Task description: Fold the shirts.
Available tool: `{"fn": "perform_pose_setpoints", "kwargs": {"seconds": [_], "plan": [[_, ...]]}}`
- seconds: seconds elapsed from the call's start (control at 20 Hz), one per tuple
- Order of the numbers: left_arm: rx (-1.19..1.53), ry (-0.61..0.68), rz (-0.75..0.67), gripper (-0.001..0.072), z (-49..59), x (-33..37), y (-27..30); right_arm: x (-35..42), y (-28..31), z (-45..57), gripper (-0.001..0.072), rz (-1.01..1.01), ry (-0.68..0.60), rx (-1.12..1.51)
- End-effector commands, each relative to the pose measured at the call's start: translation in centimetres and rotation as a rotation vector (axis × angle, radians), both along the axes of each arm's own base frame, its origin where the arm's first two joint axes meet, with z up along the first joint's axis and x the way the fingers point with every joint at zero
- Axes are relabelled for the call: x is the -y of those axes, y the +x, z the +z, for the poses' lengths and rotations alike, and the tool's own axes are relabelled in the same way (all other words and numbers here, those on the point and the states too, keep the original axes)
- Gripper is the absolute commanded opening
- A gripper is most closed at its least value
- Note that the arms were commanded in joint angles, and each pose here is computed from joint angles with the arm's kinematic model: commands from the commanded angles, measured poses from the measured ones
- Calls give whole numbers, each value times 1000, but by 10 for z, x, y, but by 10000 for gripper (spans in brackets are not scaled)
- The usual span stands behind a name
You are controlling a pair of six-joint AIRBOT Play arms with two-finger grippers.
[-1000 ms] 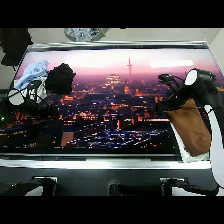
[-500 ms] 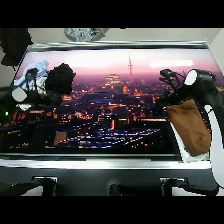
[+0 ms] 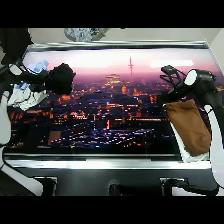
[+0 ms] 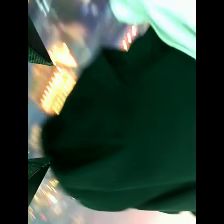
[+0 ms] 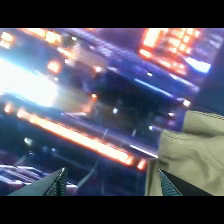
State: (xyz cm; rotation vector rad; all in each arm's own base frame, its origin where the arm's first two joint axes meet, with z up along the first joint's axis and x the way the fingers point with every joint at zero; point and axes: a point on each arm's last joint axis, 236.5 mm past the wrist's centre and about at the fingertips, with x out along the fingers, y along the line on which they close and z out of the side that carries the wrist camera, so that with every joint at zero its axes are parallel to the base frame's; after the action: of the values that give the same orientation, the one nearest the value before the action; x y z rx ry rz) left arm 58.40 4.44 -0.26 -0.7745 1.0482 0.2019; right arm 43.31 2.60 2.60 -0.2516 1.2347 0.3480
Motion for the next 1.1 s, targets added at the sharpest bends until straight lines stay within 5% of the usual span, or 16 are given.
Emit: {"fn": "perform_pose_setpoints", "kwargs": {"seconds": [0.0, 0.25, 0.3, 0.35, 0.5, 0.7, 1.05], "plan": [[80, -220, 57, 720, -28, 16, 43, -10, -1, 1, 676, -1, 42, -5], [82, -280, -1, 682, -68, 47, 53, -25, -3, 3, 676, -1, 110, -12], [52, -289, -10, 430, -77, 50, 48, -29, -3, 4, 676, -1, 132, -16], [23, -302, -20, 52, -82, 53, 42, -34, -3, 6, 677, -2, 151, -16], [97, -326, -93, 30, -49, 62, 45, -36, -1, 7, 677, -4, 162, -4], [454, -144, -337, 29, 121, 84, 40, -30, 14, 33, 659, 51, 117, 109], [887, 61, -734, 30, 385, 195, -150, -3, -33, 194, 659, 75, -31, 457]]}}
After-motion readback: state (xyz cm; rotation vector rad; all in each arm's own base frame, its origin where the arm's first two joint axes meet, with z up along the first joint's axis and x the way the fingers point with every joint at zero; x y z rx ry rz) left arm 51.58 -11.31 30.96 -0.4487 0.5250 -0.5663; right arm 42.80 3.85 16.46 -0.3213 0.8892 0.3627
